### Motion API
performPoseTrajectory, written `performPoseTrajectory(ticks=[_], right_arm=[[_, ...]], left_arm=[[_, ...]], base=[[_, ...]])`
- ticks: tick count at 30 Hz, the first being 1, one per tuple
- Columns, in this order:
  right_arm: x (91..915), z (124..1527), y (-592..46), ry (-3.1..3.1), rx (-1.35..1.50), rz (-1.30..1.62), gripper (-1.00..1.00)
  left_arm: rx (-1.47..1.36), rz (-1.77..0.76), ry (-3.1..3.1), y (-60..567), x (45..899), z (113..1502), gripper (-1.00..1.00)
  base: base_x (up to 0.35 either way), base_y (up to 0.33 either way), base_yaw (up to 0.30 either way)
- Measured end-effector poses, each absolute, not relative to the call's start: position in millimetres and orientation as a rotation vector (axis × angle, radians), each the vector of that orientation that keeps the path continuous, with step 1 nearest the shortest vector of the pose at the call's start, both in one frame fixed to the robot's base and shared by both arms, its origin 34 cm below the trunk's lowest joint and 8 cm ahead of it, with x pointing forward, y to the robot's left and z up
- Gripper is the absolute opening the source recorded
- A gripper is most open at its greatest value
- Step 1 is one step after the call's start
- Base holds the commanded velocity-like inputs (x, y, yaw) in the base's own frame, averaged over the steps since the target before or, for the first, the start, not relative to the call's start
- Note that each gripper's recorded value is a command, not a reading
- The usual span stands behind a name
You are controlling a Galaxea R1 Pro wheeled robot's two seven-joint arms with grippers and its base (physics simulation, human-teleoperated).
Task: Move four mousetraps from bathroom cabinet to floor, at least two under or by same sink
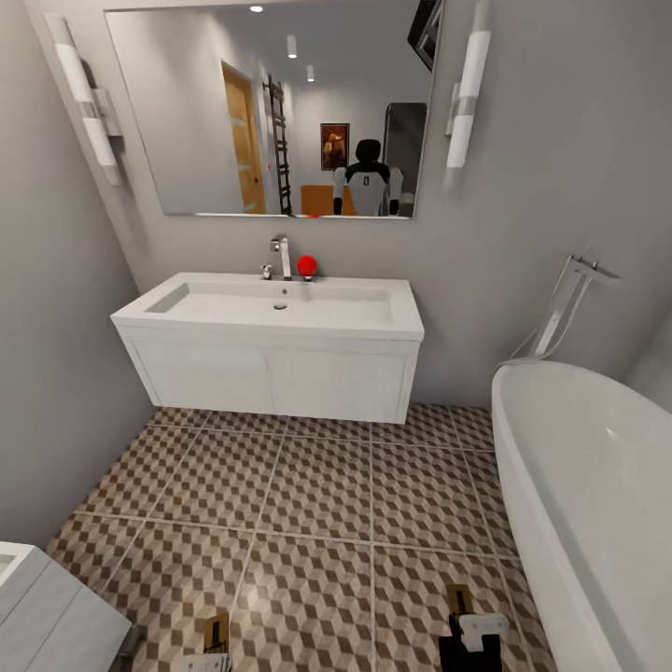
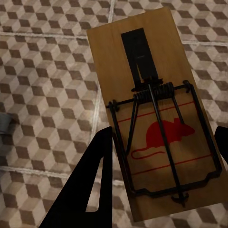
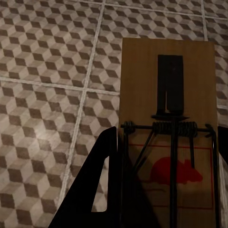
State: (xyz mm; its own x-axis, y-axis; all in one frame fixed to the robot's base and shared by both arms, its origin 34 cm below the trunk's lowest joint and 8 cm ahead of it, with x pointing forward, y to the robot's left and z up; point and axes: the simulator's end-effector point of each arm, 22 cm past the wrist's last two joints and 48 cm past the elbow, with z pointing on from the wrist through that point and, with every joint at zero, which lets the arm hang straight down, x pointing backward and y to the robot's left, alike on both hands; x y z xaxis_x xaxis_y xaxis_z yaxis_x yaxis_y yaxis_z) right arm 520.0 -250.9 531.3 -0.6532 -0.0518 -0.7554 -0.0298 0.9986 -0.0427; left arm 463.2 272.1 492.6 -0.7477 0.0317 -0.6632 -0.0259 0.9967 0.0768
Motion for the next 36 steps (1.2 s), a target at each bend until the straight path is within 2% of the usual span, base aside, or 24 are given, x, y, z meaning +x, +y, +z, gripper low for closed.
performPoseTrajectory(ticks=[19, 26, 33, 36], right_arm=[[524, 534, -254, 2.278, -0.046, -0.05, -1.0], [542, 539, -265, 2.337, -0.014, -0.125, -1.0], [609, 595, -256, 2.298, 0.009, -0.124, -1.0], [649, 625, -246, 2.282, 0.017, -0.11, -1.0]], left_arm=[[-0.011, 0.151, 2.562, 291, 445, 474, -1.0], [0.001, 0.138, 2.653, 293, 514, 494, -1.0], [0.021, 0.116, 2.745, 282, 563, 532, -1.0], [0.027, 0.119, 2.755, 281, 609, 565, -1.0]], base=[[0.0, 0.0, 0.0], [0.0, 0.0, 0.0], [0.0, 0.0, 0.0], [0.0, 0.0, 0.0]])
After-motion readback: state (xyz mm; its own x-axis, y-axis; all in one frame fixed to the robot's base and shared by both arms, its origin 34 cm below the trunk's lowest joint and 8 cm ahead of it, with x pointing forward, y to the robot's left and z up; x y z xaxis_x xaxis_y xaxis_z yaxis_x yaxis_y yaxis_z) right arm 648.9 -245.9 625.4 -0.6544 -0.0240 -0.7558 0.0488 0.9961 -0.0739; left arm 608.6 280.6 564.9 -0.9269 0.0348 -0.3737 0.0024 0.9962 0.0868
